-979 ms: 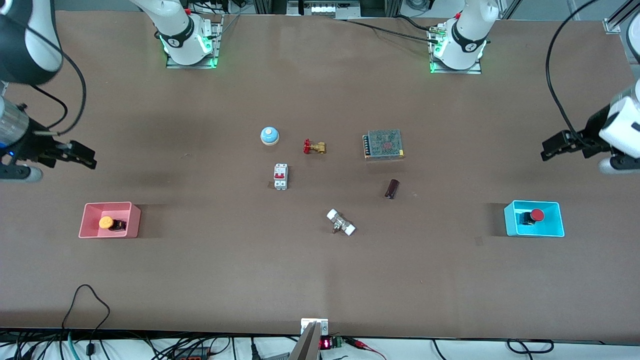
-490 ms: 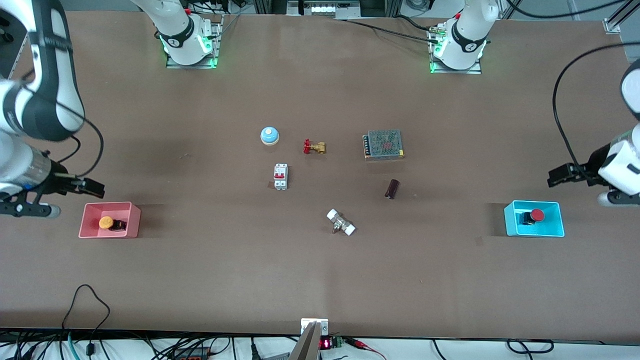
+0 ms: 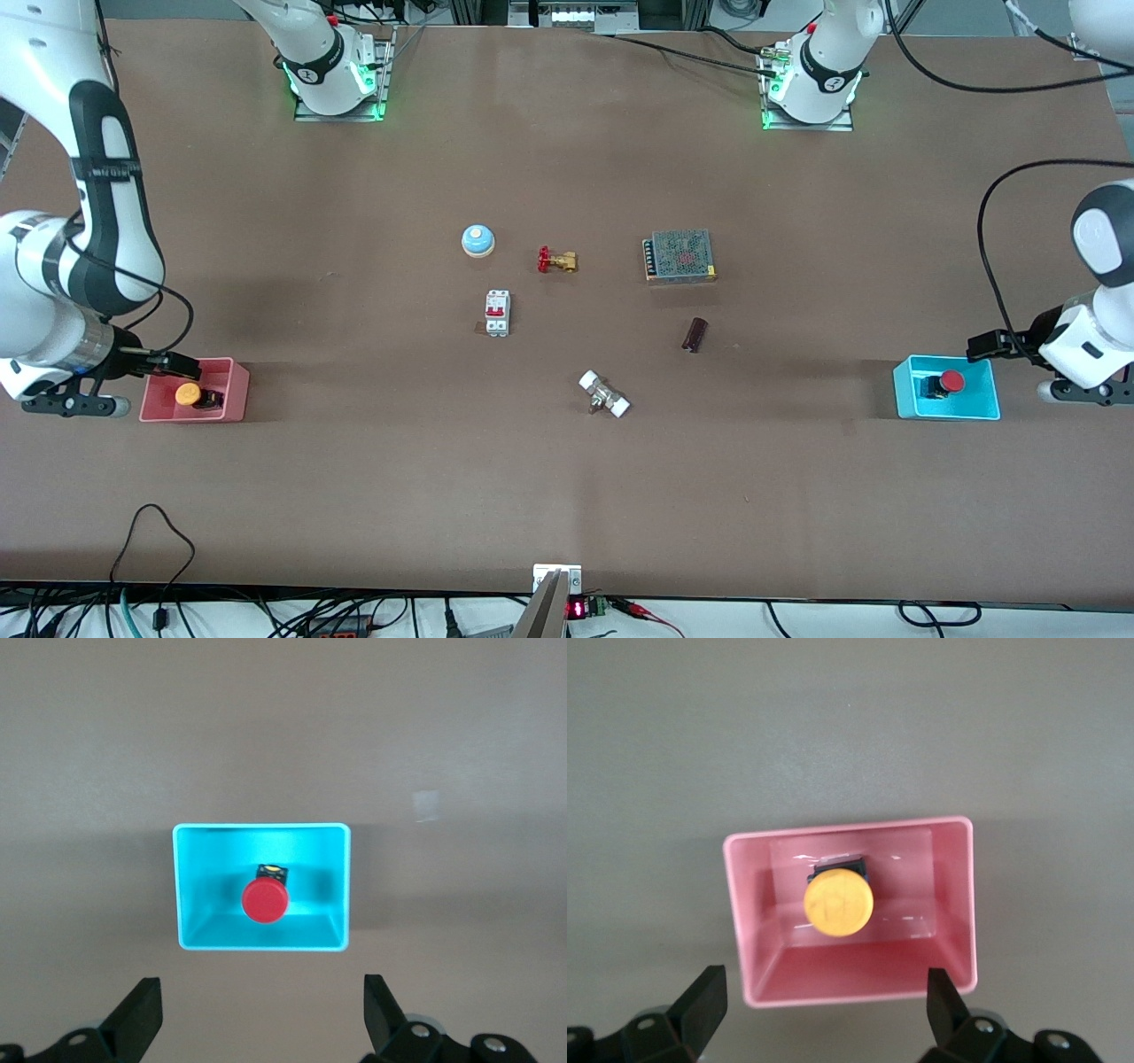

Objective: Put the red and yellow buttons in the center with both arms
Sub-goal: 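Lower both grippers and grasp the yellow and red buttons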

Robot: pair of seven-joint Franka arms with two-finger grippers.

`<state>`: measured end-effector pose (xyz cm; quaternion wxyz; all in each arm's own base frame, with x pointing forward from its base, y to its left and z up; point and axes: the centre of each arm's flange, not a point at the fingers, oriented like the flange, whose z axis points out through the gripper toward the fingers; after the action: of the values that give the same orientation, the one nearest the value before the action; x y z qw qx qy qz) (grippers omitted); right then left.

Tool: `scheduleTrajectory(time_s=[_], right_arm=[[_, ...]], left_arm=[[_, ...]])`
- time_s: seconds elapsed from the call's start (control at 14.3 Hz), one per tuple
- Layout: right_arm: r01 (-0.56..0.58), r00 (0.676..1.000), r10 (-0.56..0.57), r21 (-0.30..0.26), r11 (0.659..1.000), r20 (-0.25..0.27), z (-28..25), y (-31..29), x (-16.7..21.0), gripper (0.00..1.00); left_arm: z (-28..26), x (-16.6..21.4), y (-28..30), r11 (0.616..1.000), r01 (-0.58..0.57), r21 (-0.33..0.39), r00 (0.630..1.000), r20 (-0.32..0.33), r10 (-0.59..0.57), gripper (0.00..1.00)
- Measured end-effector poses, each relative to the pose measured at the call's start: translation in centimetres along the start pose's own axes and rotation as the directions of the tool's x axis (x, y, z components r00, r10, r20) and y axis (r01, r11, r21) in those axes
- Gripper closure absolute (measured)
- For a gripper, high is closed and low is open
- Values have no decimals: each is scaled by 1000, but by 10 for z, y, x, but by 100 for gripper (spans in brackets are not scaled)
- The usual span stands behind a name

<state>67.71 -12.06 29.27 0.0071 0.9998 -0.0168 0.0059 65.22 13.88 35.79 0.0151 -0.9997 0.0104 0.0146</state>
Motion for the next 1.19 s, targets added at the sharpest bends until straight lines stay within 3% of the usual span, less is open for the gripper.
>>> scheduleTrajectory(time_s=[0.49,0.91,1.19], right_arm=[[38,999,-38,-13,999,-4,21,-5,19,0],[60,998,-60,-22,998,15,49,-7,28,0],[63,998,-62,-22,998,24,56,-7,28,0]], left_arm=[[99,10,0,1000,-8,2,999,39,8,0],[122,10,-2,1000,-7,2,999,52,6,4],[122,9,-3,1000,-4,2,999,52,4,39]])
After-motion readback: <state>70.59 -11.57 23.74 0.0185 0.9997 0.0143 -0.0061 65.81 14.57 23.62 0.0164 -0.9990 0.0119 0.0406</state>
